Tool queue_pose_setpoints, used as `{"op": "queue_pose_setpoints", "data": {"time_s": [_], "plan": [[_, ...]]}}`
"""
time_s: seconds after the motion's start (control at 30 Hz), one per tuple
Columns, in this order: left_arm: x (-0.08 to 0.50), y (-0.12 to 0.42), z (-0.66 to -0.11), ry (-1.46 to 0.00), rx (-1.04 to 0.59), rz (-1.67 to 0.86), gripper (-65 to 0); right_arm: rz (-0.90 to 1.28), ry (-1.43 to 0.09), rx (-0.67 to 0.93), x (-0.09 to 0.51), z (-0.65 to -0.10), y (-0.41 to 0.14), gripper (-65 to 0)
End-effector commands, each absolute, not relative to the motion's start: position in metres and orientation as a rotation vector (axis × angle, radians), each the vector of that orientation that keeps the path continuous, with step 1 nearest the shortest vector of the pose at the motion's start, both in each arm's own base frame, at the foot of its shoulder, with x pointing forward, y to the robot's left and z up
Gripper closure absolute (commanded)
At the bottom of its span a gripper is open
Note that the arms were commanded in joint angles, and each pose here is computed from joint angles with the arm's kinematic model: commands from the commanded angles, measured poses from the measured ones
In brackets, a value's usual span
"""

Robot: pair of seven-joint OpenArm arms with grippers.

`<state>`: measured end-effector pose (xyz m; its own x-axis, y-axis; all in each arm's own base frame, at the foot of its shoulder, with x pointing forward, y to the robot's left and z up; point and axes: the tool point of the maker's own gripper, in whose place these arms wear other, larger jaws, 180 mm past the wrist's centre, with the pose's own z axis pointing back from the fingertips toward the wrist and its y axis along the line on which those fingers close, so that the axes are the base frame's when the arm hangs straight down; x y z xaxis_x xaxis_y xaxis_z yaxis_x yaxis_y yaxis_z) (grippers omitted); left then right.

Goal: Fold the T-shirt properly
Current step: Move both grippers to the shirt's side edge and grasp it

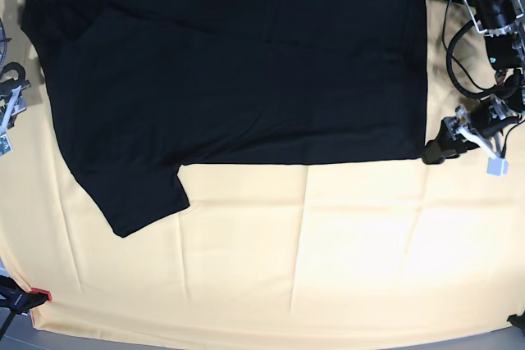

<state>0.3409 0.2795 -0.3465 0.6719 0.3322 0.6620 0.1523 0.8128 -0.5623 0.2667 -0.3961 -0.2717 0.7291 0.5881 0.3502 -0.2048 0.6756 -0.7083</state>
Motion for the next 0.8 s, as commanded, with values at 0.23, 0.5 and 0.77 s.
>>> {"op": "queue_pose_setpoints", "data": {"time_s": [0.23,0.5,0.77], "plan": [[0.325,0.217,-0.365,-0.631,-0.763,-0.05,-43.5,0.489,-0.646,-0.736,0.277,-0.254,-0.4,-47.6],[0.342,0.227,-0.357,-0.686,-0.698,-0.067,0.0,0.453,-0.747,-0.676,0.284,-0.259,-0.383,-47.5],[0.392,0.243,-0.32,-0.857,-0.593,-0.064,0.0,0.296,-0.925,-0.439,0.321,-0.256,-0.338,-47.6]]}}
